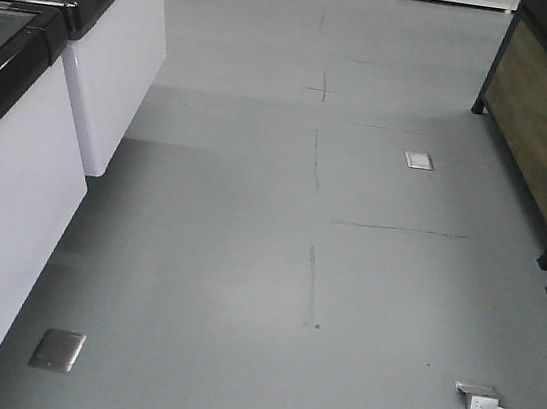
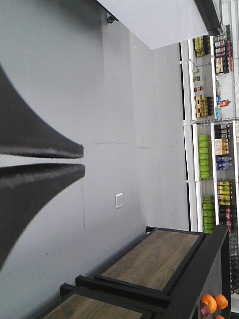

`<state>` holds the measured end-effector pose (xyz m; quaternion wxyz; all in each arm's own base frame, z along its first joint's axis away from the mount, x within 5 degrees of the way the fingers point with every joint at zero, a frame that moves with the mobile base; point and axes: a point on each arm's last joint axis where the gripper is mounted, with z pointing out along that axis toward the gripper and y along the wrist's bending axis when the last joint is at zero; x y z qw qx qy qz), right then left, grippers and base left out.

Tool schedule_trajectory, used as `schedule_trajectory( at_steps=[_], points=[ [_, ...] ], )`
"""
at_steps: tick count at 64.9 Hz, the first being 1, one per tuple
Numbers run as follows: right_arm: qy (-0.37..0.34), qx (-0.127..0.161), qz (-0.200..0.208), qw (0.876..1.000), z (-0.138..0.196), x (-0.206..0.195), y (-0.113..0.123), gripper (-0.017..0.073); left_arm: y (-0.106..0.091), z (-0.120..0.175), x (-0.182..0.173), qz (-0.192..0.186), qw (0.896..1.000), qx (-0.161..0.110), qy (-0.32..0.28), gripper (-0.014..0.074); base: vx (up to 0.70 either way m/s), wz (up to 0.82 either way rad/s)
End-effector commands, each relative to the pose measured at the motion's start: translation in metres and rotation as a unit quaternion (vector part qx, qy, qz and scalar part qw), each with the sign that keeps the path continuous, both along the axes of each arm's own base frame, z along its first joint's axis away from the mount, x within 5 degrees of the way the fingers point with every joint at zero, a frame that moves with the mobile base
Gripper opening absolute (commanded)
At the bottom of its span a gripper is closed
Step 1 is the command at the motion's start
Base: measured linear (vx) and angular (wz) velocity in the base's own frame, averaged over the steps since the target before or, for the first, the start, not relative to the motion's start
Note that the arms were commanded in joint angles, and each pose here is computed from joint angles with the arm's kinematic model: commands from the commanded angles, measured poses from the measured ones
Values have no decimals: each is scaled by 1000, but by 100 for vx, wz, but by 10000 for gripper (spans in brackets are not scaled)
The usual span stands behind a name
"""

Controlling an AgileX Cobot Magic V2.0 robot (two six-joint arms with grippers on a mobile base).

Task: Left arm holds basket, right arm returns cookies

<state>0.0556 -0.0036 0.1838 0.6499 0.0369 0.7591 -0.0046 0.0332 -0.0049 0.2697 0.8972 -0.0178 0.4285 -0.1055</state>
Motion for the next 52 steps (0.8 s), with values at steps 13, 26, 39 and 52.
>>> schedule_trajectory(
  at_steps=[13, 26, 39, 52],
  points=[
    [-33, -8, -1, 999, 1, 0, 0, -6, -2, 82, -36, 44, 995, 67, -65, 0, 0, 0],
    [-33, -8, -1, 999, 1, 0, 0, -6, 3, 140, -46, 71, 995, 70, -17, 0, 0, 0],
    [-33, -8, -1, 999, 1, 0, 0, -6, 5, 191, -26, 87, 993, 75, 38, 4, 0, 0],
    [-33, -8, -1, 999, 1, 0, 0, -6, 5, 219, 27, 92, 987, 86, 102, 8, 0, 0]
  ],
)
